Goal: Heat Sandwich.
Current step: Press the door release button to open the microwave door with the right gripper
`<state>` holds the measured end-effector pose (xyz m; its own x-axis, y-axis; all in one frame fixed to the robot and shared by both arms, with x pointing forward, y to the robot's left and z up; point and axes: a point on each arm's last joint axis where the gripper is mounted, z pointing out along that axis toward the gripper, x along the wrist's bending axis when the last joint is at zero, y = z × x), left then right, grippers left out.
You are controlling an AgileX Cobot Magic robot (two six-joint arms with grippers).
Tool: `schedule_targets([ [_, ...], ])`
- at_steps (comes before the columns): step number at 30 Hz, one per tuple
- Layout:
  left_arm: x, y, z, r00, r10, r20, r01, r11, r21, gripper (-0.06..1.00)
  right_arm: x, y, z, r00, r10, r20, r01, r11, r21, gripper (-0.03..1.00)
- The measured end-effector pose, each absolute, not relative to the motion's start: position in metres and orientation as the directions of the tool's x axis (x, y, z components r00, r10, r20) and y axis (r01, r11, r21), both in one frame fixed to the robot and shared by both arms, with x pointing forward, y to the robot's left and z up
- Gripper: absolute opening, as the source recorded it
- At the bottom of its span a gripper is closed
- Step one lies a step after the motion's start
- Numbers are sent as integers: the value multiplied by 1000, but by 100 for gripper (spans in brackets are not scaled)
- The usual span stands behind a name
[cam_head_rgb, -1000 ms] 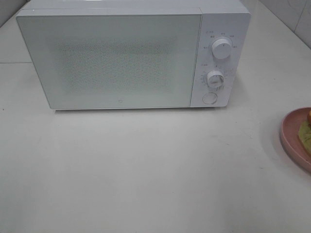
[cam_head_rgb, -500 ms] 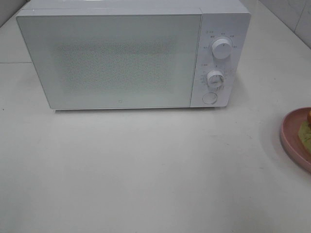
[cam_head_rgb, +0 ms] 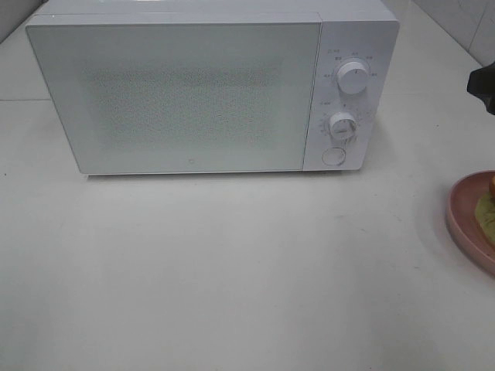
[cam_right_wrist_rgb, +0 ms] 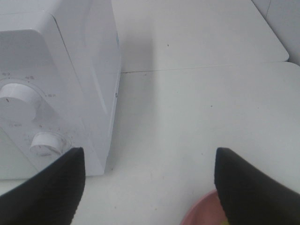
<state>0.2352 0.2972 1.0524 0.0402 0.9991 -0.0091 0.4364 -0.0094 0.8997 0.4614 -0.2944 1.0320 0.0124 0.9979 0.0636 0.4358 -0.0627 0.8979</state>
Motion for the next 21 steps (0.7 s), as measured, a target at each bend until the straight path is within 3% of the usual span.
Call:
schedule_targets([
  [13, 235, 297, 1052, 40, 999, -9, 437, -9, 899, 99, 457, -263, 994, -111, 993, 28, 308, 7, 951, 75],
  [21, 235, 297, 1052, 40, 999, -9, 437, -9, 899, 99, 444, -238, 975, -116, 993, 39, 248, -9, 969, 75],
])
